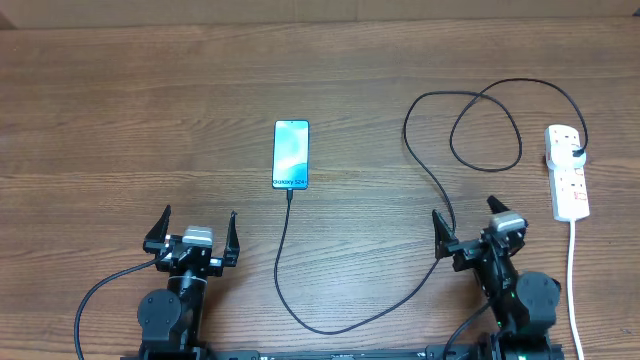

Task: Plug charger to phone and switch on socket

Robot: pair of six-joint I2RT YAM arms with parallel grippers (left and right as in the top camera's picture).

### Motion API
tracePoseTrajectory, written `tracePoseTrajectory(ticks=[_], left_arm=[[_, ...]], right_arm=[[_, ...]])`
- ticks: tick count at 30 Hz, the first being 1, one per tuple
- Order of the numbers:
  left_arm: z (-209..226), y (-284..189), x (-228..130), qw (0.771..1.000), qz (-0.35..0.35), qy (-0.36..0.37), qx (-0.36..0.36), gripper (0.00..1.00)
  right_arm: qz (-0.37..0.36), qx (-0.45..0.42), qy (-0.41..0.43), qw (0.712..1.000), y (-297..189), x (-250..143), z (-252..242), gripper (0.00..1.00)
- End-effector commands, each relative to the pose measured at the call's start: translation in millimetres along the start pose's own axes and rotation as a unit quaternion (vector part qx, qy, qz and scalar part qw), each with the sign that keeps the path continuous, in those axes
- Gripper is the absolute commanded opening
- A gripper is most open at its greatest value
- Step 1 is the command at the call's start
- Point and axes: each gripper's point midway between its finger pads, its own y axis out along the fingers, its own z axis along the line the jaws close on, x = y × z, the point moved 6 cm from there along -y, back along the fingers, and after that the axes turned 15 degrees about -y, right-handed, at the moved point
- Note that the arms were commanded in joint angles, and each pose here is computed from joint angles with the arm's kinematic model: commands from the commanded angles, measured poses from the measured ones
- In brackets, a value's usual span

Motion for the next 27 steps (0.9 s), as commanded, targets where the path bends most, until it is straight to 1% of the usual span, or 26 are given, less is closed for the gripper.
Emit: tracePoseTrajectory(ticks=[1, 3, 6, 27], left_arm=[[-1.0, -0.4, 0.0, 1.000, -0.003, 0.011, -0.004, 1.00], [-1.0, -0.4, 0.0, 1.000, -0.003, 0.011, -0.004, 1.00], [-1.0, -0.4, 0.0, 1.000, -0.003, 0.011, -0.004, 1.00], [-1.0, -0.4, 0.0, 1.000, -0.003, 0.011, -0.004, 1.00]], right_arm=[[-0.050, -0.015, -0.011, 0.999, -7.0, 14.5, -2.2, 1.00], [-0.063, -0.019, -0.014, 0.998, -7.8, 19.2, -3.4, 1.00], [-0.053, -0.016, -0.012, 0.998, -7.5, 15.4, -2.5, 1.00], [-0.053, -0.016, -0.012, 0.998, -7.4, 15.4, -2.5, 1.00]])
